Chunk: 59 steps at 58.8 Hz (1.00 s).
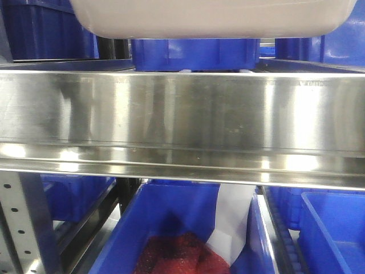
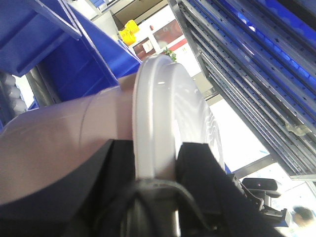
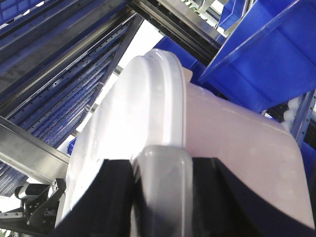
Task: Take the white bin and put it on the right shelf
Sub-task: 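Lower the bin onto the roller shelf above the steel rail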
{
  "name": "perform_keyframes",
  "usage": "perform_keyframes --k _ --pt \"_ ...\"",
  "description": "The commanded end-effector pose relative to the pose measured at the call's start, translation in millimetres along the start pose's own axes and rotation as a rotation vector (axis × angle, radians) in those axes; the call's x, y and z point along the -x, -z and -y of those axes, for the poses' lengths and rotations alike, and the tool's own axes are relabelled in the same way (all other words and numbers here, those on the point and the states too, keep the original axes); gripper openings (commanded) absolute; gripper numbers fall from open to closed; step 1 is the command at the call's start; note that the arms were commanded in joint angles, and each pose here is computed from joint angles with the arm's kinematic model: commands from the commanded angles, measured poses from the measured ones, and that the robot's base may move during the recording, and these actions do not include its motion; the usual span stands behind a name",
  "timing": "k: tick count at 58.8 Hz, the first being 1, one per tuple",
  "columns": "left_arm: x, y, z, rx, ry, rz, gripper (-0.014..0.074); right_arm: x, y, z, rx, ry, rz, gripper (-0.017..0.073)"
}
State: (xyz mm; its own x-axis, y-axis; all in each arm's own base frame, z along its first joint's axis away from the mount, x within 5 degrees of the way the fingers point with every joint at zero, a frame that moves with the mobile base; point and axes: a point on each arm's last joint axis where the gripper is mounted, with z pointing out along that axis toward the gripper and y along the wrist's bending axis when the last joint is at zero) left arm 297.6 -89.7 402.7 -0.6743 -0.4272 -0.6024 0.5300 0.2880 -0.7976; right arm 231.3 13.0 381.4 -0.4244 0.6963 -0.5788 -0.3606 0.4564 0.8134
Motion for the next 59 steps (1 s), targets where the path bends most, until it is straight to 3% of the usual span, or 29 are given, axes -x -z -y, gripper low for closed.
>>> perform_keyframes --k 1,12,25,31,39,43,49,55,59 --pt "-20 -3 43.2 -0.226 -0.080 -0.188 -0.0126 -7 4 -44.8 0.287 0.007 -0.084 0.0066" --pt "-18 -6 27.2 -0.069 -0.136 -0.174 -0.0126 -3 0 -37.3 0.236 -0.005 -0.053 0.0066" --pt "-17 -14 8.0 -0.040 -0.094 -0.181 -0.0126 -14 -22 -20.4 0.239 -0.056 -0.148 0.0066" --pt "-17 -17 -0.2 -0.031 -0.075 -0.186 -0.0126 -19 -33 -11.1 0.233 -0.049 -0.179 0.0066" --pt "-18 -20 -6.7 -0.028 -0.087 -0.195 -0.0106 -22 -41 0.6 0.217 -0.067 -0.200 0.0094" --pt "-18 -20 -7.3 -0.028 -0.087 -0.199 -0.0060 -23 -42 2.6 0.224 -0.075 -0.212 0.0158" --pt "-19 -20 -6.2 -0.041 -0.093 -0.210 0.0065 -23 -42 2.3 0.235 -0.052 -0.217 0.0368" --pt "-20 -20 -6.6 -0.038 -0.102 -0.221 0.0258 -23 -42 2.7 0.233 -0.028 -0.215 0.0563" --pt "-21 -19 -7.5 -0.030 -0.111 -0.233 0.0372 -24 -42 3.2 0.231 0.001 -0.219 0.0618"
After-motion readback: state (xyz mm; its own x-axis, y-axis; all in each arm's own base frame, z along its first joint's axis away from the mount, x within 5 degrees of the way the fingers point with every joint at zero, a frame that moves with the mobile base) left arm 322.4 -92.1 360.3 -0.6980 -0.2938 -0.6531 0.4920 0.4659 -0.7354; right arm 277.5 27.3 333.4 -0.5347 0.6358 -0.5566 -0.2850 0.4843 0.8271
